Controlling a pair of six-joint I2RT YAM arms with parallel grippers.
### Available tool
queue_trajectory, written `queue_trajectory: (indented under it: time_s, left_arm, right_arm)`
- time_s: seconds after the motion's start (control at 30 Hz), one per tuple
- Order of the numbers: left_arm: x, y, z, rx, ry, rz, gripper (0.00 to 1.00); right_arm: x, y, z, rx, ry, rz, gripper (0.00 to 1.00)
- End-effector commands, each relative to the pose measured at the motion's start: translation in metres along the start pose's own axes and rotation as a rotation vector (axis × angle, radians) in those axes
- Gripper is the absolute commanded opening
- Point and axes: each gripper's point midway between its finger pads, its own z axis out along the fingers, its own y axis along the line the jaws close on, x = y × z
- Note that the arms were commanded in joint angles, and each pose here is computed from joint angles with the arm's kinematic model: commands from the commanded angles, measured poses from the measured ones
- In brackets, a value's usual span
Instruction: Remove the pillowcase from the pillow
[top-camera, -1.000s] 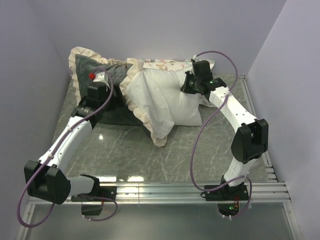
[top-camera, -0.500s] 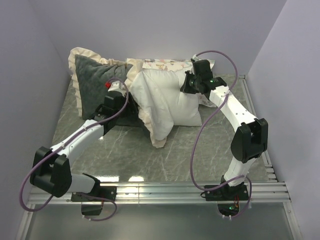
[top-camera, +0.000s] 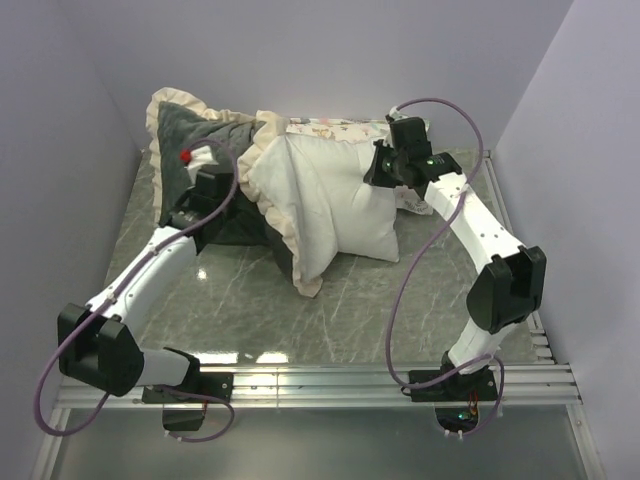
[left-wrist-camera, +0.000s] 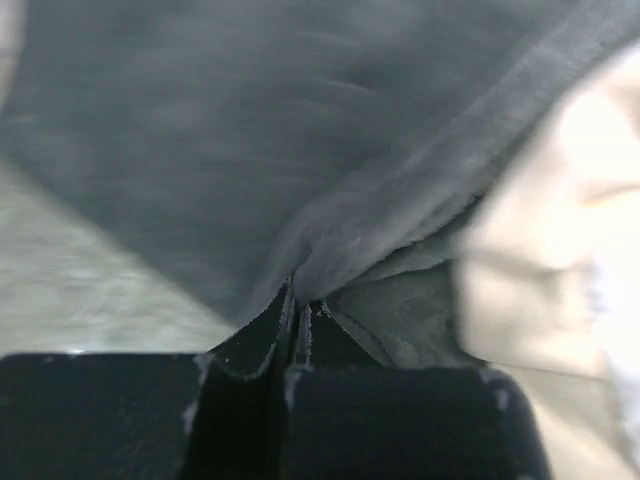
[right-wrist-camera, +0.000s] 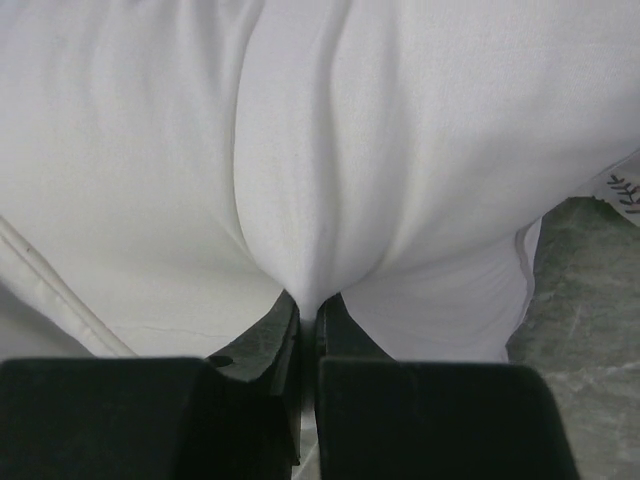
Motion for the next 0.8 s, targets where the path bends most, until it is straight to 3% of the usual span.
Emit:
queue_trajectory:
  time_s: [0.0, 0.17, 0.37, 0.53, 0.67, 0.7, 0.77]
  left_arm:
    - [-0.062, 0.066, -0.023, -0.168, -0.151, -0.066, 0.0]
    - [-0.072, 0.107, -0.032, -0.233, -0.176, -0.132, 0.0]
    - [-0.069, 0.108, -0.034, -0.192, -0.141, -0.154, 0.0]
    - [-0.055, 0.055, -0.044, 0.078, -0.063, -0.131, 0.0]
    - [-0.035, 0.02, -0.053, 0.185, -0.001, -0.083, 0.01]
    - [-0.028, 0.01, -0.055, 0.217, 0.017, -0.087, 0.01]
    - [-0.017, 0.0, -0.054, 0.247, 0.038, -0.078, 0.0]
  right_arm:
    - [-0.055, -0.011, -0.055, 0.042, -0.179, 0.015, 0.0]
    - [-0.065, -0.035, -0.078, 0.079, -0.22, 0.059, 0.0]
    - [-0.07, -0.054, -0.097, 0.109, -0.254, 0.083, 0.0]
    - [-0.049, -0.047, -0.094, 0.054, -0.216, 0.074, 0.0]
    - [-0.024, -0.045, -0.084, 0.049, -0.195, 0.05, 0.01]
    - [-0.014, -0.048, -0.08, 0.06, -0.175, 0.052, 0.02]
    - [-0.007, -0.045, -0.077, 0.053, -0.165, 0.048, 0.18]
